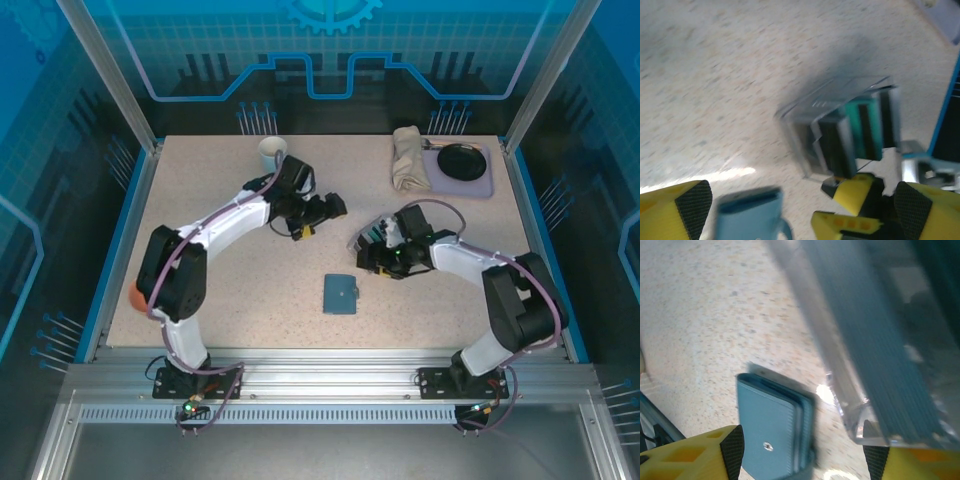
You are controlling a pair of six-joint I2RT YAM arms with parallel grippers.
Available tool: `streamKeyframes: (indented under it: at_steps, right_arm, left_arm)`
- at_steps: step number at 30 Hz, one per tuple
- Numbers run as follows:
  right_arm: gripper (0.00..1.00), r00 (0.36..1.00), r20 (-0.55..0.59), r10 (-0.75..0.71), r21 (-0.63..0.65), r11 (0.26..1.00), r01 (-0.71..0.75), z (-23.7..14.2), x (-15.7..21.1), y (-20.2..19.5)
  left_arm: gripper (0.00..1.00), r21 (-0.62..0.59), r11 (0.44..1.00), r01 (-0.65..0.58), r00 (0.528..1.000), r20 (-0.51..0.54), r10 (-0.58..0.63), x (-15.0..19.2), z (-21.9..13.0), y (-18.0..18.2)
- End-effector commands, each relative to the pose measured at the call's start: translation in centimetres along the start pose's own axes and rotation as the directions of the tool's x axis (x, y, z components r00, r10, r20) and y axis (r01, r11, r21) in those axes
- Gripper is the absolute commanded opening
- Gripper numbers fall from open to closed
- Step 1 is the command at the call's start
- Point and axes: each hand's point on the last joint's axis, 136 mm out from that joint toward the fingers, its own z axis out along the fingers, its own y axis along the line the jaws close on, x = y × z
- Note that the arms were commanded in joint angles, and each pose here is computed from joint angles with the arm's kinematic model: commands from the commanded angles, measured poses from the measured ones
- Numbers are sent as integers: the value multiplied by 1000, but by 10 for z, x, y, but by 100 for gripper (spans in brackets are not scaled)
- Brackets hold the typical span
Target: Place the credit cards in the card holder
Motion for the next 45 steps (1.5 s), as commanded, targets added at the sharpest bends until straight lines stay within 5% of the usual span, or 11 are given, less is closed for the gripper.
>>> streamKeyframes:
  at_steps: [1, 6, 14, 24, 35, 45]
  right_arm:
    - [66, 995, 4, -103, -21, 994, 103, 8, -14, 26]
    - [68, 972, 59, -228, 88, 971, 222, -22, -21, 45]
    - [64, 927, 83, -367, 528, 805, 271, -83, -55, 10]
    - [48, 911, -64, -406, 563, 740, 369, -49, -72, 22]
    - [48, 915, -117, -386, 648, 669, 365, -18, -84, 13]
    - [47, 891, -182, -415, 753, 524, 398, -6, -94, -1]
  left_arm:
    - [97, -21, 999, 35, 997, 65, -34, -1, -7, 21]
    - [94, 0, 998, 63, 996, 56, -63, 13, -8, 32]
    - [92, 31, 996, 89, 995, 50, -91, 19, 7, 25]
    - [93, -11, 992, 123, 990, 71, -122, 25, 18, 32]
    - [93, -59, 985, 165, 981, 111, -158, 35, 13, 59]
    - [94, -66, 981, 183, 974, 146, -172, 41, 4, 73]
